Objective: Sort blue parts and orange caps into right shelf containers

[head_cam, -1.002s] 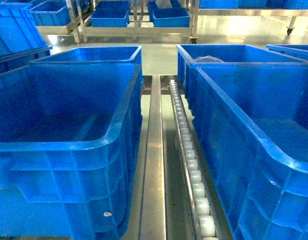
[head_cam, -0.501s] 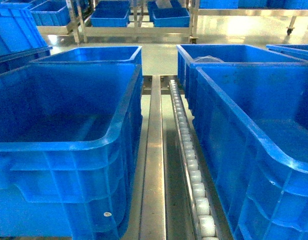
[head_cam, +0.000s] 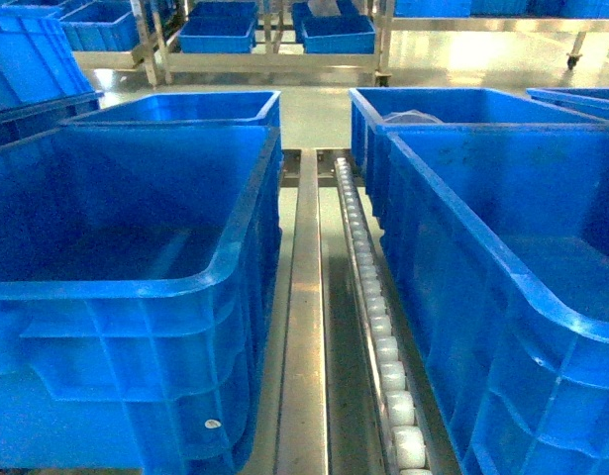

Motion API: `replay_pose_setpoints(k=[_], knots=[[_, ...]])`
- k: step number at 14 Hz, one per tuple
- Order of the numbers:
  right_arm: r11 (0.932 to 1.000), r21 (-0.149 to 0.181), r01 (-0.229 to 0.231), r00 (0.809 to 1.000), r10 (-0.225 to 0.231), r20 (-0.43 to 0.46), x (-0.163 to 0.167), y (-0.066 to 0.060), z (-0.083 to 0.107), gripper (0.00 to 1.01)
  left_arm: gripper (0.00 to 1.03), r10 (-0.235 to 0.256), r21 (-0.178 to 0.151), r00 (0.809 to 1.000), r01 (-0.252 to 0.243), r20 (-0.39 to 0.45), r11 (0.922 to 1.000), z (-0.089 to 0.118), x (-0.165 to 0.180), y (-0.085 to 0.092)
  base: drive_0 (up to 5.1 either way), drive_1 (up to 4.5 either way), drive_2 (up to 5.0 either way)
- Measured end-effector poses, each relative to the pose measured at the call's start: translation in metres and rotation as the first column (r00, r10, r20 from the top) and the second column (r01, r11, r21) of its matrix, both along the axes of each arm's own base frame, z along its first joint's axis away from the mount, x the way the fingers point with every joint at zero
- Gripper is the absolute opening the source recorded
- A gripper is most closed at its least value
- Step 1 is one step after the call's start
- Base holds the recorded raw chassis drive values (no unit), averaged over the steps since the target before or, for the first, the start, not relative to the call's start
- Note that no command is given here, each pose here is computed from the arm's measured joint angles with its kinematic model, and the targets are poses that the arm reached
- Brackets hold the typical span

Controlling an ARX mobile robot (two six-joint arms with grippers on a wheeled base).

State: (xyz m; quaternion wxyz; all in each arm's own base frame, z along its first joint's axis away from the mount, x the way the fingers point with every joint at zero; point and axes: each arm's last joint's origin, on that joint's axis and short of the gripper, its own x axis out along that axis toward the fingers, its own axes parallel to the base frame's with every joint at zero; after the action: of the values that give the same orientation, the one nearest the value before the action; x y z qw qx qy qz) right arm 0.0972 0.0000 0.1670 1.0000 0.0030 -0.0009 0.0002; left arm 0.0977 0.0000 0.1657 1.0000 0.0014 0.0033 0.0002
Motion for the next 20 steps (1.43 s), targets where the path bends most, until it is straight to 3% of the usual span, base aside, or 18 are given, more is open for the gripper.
replay_pose_setpoints(k=[8,9,10,11,12,13,14,15,16,17,18,20], knots=[[1.0,0.0,0.0,1.0,0.0,0.0,0.0,0.0,0.0,0.43,0.42,0.0,0.0,1.0,0.0,0.0,1.0,0.0,0.0,0.0,0.0,0.0,0.0],[0.999,-0.043,0.014,0.999,-0.013,0.042,0.0,0.0,0.004,0.43,0.42,0.019,0.008,1.0,-0.019,0.019,0.9998,0.002,0.0,0.0,0.0,0.0,0.0],[0.9872,-0.155,0.037,0.991,-0.016,0.133,0.0,0.0,0.016,0.43,0.42,0.08,0.017,0.991,-0.082,0.107,0.9964,0.012,0.003,-0.002,0.0,0.0,0.0],[0.9698,-0.241,0.034,0.989,0.001,0.146,0.014,0.001,0.032,0.43,0.42,0.069,0.035,0.991,-0.073,0.116,0.9967,0.021,0.015,-0.006,0.0,0.0,0.0],[0.9644,-0.264,-0.012,0.979,0.065,0.192,0.048,0.002,0.068,0.43,0.42,-0.001,0.03,0.982,-0.004,0.191,0.9995,0.054,0.042,-0.012,0.0,0.0,0.0],[0.9684,-0.247,-0.031,0.982,0.075,0.172,0.103,0.004,0.088,0.43,0.42,-0.026,0.025,0.97,0.021,0.243,0.9995,0.09,0.09,-0.016,0.0,0.0,0.0],[0.977,-0.209,-0.042,0.999,0.047,0.021,0.153,0.006,0.065,0.43,0.42,-0.008,-0.021,0.989,0.011,0.15,0.9997,0.091,0.151,-0.018,0.0,0.0,0.0],[0.983,-0.183,0.022,0.995,-0.039,-0.088,0.18,0.006,0.039,0.54,0.58,0.027,-0.039,0.999,-0.026,0.028,0.9989,0.061,0.189,-0.018,0.0,0.0,0.0],[0.9817,-0.177,0.069,0.994,-0.083,-0.074,0.18,0.004,0.041,0.74,0.78,0.038,-0.059,0.999,-0.04,-0.035,0.9974,0.045,0.191,-0.017,0.0,0.0,0.0],[0.9848,-0.16,0.067,0.996,-0.075,-0.048,0.18,0.004,0.046,0.95,0.99,0.038,-0.075,0.999,-0.038,0.001,0.9965,0.052,0.189,-0.016,0.0,0.0,0.0],[0.9973,-0.073,0.006,1.0,-0.006,0.008,0.166,0.001,0.044,0.76,0.88,0.006,-0.05,1.0,-0.006,0.002,0.9988,0.051,0.185,-0.015,0.0,0.0,0.0],[0.9995,-0.03,0.0,1.0,0.0,-0.008,0.136,0.001,0.03,0.48,0.61,-0.002,-0.022,1.0,0.002,0.009,0.9998,0.04,0.151,-0.008,0.0,0.0,0.0]])
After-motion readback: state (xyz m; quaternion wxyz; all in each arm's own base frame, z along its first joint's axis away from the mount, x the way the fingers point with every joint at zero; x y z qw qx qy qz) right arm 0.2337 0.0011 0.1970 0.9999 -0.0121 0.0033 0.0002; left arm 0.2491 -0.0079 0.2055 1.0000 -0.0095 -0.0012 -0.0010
